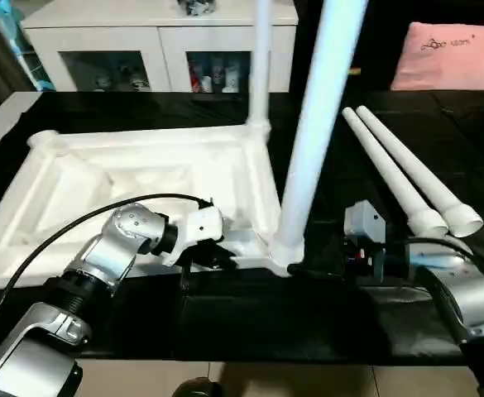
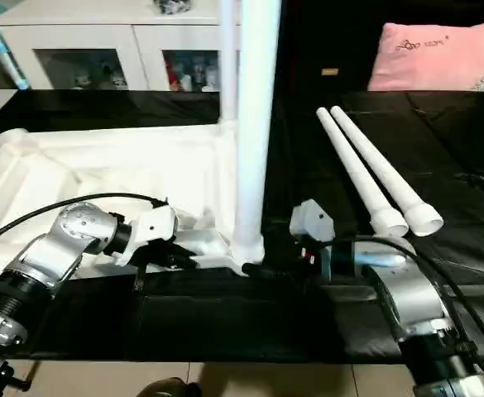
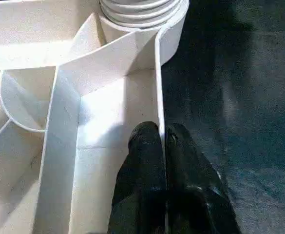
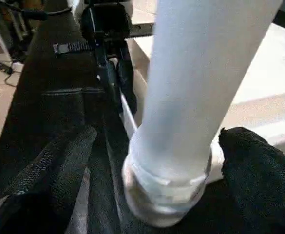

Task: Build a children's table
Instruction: Insert table leg to table base

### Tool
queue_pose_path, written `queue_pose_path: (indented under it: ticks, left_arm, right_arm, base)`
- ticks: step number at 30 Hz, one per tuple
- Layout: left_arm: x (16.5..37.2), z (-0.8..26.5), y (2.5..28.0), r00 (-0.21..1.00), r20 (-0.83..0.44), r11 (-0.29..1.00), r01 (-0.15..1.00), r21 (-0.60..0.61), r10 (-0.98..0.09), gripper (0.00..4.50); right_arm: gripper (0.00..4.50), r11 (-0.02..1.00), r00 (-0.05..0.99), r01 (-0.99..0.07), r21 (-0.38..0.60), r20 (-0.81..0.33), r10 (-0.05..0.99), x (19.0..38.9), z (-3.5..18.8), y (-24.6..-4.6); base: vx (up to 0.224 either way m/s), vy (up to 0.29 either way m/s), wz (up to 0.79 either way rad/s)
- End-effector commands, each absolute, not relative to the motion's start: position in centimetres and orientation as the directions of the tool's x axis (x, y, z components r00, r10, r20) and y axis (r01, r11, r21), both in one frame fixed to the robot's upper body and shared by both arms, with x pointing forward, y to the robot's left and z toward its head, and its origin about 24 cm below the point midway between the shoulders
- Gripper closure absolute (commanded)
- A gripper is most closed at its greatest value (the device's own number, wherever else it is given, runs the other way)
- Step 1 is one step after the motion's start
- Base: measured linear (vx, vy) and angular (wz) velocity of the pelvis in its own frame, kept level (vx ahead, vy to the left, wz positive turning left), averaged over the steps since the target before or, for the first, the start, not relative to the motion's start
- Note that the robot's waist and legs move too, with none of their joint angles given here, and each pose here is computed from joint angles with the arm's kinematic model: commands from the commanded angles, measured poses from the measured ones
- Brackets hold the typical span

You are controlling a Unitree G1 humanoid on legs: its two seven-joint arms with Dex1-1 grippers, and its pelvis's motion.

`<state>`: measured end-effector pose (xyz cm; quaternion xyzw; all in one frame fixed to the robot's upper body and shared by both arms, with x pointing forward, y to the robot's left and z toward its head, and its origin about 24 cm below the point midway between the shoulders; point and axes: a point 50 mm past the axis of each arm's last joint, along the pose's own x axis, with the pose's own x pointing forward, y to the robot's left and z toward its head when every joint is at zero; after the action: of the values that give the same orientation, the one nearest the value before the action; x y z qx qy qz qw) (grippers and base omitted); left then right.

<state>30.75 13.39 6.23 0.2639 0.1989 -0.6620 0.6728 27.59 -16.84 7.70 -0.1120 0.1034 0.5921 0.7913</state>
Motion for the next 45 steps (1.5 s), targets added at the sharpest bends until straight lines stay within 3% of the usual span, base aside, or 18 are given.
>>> queue_pose_path:
  ticks: [1, 8, 11, 13, 20, 33, 45]
  left_arm:
    - [30.5, 6.5, 12.9, -0.003, -0.640, -0.097, 0.989, 0.112, -0.769, 4.50]
    - [31.2, 3.8, 11.8, 0.003, -0.670, -0.087, 0.991, 0.101, -0.742, 4.50]
    - [31.3, 2.6, 11.5, 0.018, -0.686, -0.067, 0.993, 0.096, -0.728, 4.50]
    - [31.0, 0.3, 11.1, 0.048, -0.722, -0.028, 0.995, 0.093, -0.690, 4.50]
    - [30.7, -1.4, 11.9, 0.085, -0.759, 0.010, 0.995, 0.103, -0.645, 4.50]
    - [31.0, -1.9, 14.6, 0.160, -0.805, 0.073, 0.987, 0.144, -0.571, 4.50]
    - [31.8, -1.6, 13.9, 0.229, -0.804, 0.117, 0.973, 0.198, -0.548, 4.50]
  right_arm:
    - [0.05, 0.253, 0.257, -0.966, -0.055, -0.309, 0.916, 27.7, 7.7, -16.9]
    - [0.40, 0.184, 0.180, -0.983, -0.021, -0.325, 0.928, 27.6, 7.3, -16.3]
    - [0.81, 0.176, 0.171, -0.984, -0.012, -0.322, 0.931, 27.6, 7.2, -16.3]
    - [0.88, 0.151, 0.138, -0.988, 0.013, -0.323, 0.936, 27.5, 7.1, -16.4]
    - [1.56, 0.142, 0.122, -0.989, 0.037, -0.338, 0.933, 27.3, 6.6, -16.7]
    - [2.49, 0.259, 0.236, -0.964, 0.063, -0.243, 0.941, 27.7, 5.9, -15.3]
    - [2.61, 0.355, 0.344, -0.932, 0.071, -0.126, 0.930, 28.2, 7.0, -15.6]
  base:
    - [0.000, 0.000, 0.00]
    - [0.000, 0.000, 0.00]
    - [0.000, 0.000, 0.00]
    - [-0.051, 0.015, 0.11]
    - [-0.052, 0.053, 0.01]
    - [-0.009, -0.011, -0.05]
    - [0.000, 0.000, 0.00]
